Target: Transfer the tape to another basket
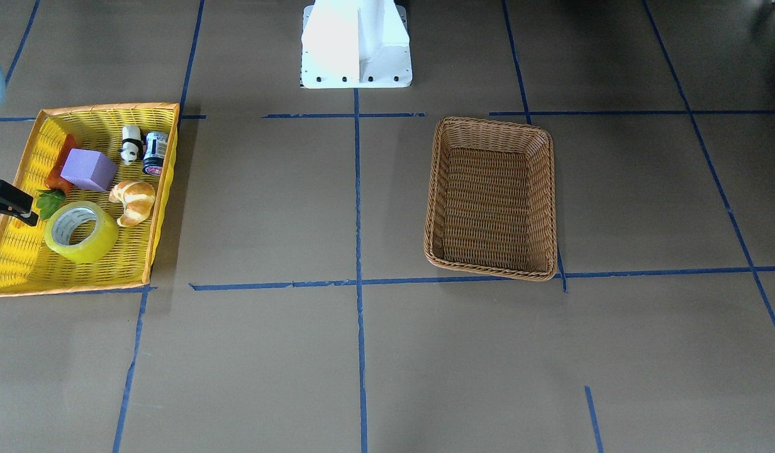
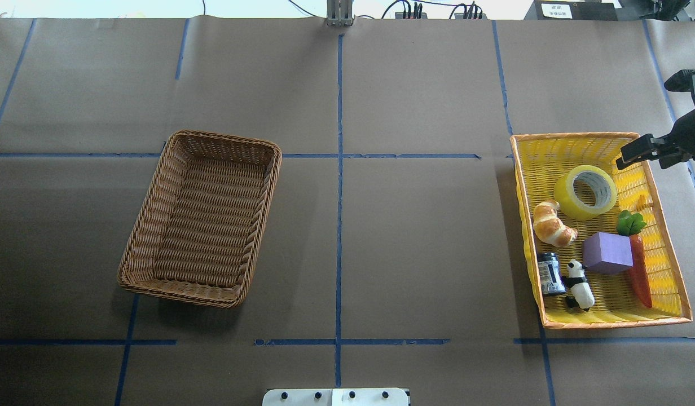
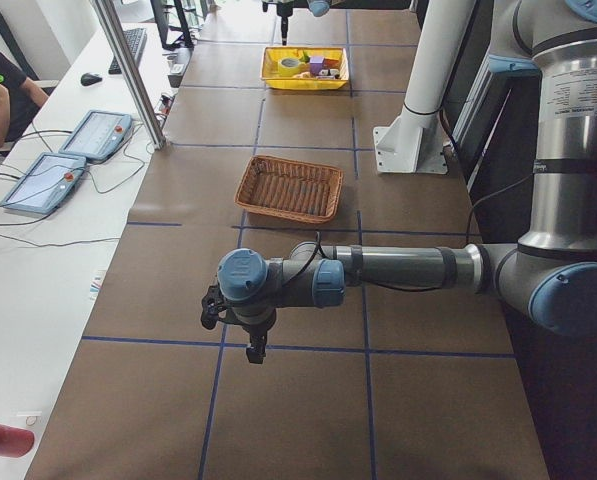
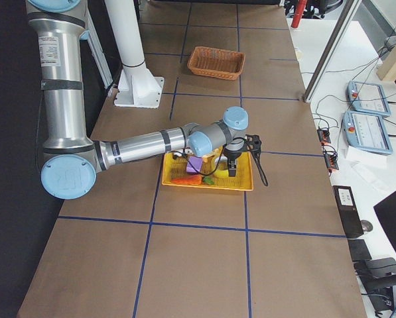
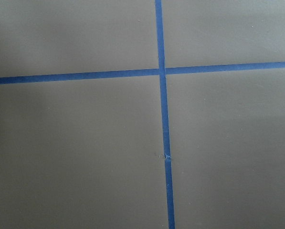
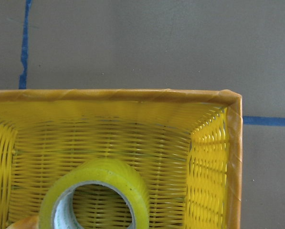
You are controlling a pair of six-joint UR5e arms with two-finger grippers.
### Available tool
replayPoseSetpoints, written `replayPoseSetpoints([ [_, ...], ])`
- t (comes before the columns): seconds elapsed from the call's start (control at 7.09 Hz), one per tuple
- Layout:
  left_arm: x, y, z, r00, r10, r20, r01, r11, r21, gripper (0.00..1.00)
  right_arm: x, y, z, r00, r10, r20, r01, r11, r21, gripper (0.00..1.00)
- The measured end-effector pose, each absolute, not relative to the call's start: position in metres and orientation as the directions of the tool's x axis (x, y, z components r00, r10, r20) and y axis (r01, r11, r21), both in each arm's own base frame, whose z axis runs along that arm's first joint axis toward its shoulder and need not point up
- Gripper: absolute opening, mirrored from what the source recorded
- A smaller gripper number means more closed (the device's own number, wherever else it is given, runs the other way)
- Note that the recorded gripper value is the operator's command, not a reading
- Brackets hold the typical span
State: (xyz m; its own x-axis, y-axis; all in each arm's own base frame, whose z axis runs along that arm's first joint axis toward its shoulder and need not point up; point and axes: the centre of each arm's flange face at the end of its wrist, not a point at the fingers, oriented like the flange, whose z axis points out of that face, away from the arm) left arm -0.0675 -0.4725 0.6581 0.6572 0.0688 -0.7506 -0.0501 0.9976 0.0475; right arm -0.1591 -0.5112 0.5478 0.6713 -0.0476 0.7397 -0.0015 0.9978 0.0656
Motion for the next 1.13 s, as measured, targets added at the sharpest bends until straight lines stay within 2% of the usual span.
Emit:
replayPoseSetpoints([
  [1.13, -0.068, -0.473, 0.658, 0.657, 0.07, -0.751, -0.051, 0.997, 0.049, 1.0, -0.223, -0.51, 0.572, 0.703, -0.101, 0.704, 0.088, 0.995, 0.054, 1.0],
])
